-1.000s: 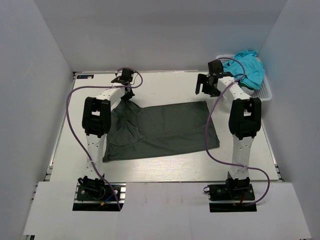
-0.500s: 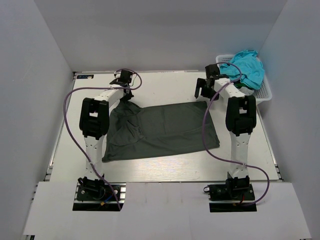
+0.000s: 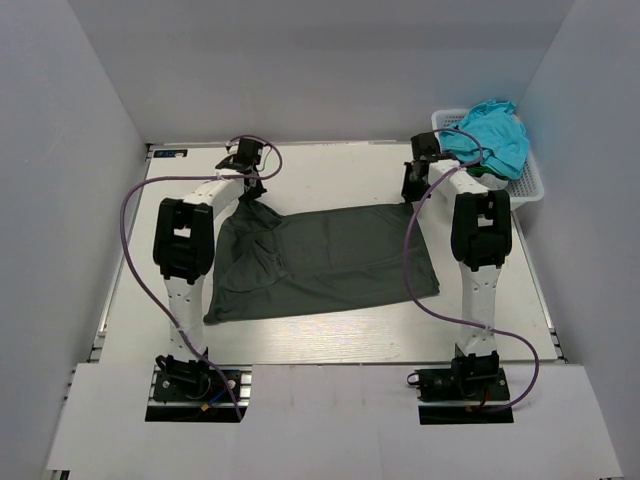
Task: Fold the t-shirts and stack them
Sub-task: Grap the side of the flattened tshirt furthest away from the robot with both arms, then fold the other side of the tshirt into a rectangle, then rotate the tshirt 90 degrees
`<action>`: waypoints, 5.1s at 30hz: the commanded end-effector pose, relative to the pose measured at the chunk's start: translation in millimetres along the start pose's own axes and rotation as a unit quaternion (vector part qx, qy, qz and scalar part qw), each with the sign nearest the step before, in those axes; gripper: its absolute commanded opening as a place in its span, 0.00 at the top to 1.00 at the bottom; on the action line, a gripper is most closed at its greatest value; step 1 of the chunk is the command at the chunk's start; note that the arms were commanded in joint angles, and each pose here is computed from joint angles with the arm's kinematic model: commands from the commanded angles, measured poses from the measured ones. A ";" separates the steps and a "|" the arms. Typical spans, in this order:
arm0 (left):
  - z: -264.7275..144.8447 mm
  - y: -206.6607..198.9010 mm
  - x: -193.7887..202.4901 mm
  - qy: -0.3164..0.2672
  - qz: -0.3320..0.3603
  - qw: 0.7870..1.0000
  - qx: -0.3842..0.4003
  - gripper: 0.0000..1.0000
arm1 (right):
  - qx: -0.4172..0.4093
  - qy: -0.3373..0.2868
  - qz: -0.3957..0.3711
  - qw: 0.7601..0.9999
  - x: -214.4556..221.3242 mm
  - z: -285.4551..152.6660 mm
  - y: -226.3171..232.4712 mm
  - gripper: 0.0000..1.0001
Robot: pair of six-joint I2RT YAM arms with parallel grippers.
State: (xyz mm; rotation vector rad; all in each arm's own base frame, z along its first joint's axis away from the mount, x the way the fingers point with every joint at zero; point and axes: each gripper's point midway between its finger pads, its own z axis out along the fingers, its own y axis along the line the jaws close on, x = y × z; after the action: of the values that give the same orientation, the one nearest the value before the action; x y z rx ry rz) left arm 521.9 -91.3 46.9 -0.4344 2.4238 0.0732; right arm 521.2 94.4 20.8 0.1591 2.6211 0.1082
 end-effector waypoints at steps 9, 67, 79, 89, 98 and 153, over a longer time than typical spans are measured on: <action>-65.1 -2.2 -39.0 -0.056 -0.029 0.997 0.039 1.00 | -0.020 -0.033 -0.009 0.999 -7.7 -33.5 8.5 1.00; -220.8 115.8 212.7 0.173 -0.154 0.972 0.045 0.00 | -0.022 -0.077 0.046 0.996 99.8 -129.7 -30.1 0.43; -203.2 81.4 148.5 0.118 -0.122 0.982 0.078 0.00 | -0.211 -0.077 -0.018 0.974 84.4 -163.4 42.6 0.10; -140.2 70.4 172.9 0.165 -0.130 0.977 0.047 0.00 | -0.233 0.028 -0.001 0.972 135.0 -122.7 56.4 0.10; -23.8 12.8 106.5 0.152 -0.106 0.983 0.012 0.00 | -0.202 0.185 -0.080 0.958 290.0 -141.0 41.9 0.10; -267.8 -6.1 295.2 0.260 0.019 0.905 0.337 0.06 | -0.143 0.108 -0.066 0.982 317.8 -209.6 57.9 0.22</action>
State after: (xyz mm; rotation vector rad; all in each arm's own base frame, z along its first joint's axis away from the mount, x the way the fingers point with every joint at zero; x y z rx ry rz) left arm 143.6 -200.5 46.9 -0.1494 2.8172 -0.8052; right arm 135.7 172.4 51.1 -0.1719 2.8333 0.4009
